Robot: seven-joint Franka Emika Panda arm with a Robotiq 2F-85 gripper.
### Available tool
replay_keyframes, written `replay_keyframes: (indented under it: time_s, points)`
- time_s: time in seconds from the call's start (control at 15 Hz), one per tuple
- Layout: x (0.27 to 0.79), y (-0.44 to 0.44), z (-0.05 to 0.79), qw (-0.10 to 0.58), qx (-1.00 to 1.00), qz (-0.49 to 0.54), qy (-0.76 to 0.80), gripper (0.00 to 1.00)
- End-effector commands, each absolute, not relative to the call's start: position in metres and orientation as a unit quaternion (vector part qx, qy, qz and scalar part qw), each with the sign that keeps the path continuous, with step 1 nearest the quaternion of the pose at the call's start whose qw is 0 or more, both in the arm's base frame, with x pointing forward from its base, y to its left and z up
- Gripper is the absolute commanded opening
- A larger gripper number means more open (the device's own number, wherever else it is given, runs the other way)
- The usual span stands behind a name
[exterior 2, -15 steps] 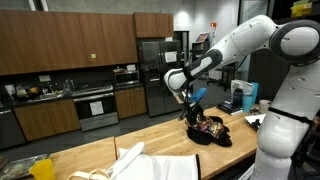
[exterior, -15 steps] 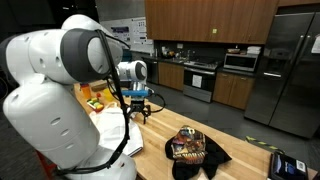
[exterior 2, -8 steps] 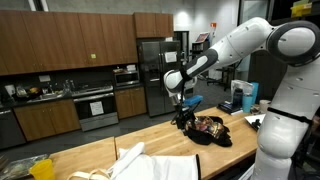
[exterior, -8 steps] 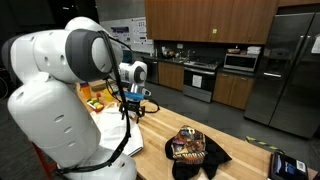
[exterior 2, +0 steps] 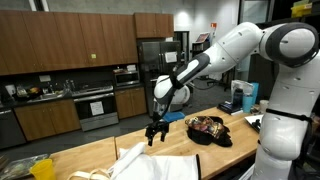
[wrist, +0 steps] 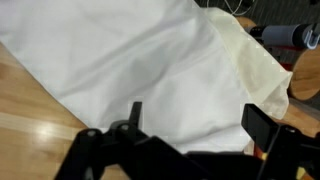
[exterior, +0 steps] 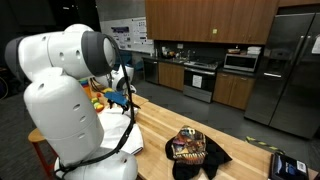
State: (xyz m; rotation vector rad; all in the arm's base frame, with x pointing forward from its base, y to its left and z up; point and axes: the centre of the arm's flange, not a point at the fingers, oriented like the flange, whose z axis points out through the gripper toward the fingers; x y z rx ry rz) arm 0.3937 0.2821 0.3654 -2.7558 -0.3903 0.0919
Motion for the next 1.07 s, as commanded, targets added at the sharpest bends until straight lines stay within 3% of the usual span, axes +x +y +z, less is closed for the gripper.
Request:
replay_keyframes:
  time_s: [0.0,0.53,0.73,1.0]
  points:
    - [0.394,0.294,0.366,0.179,-0.973,0.002,-0.145,1.0]
    - [0.396,0.306,0.364,0.182,-0.971,-0.031,-0.149,1.0]
    - [0.405,0.301,0.345,0.194,-0.976,-0.03,-0.097,1.0]
    - [0.431,0.287,0.33,0.192,-0.975,-0.112,0.003,1.0]
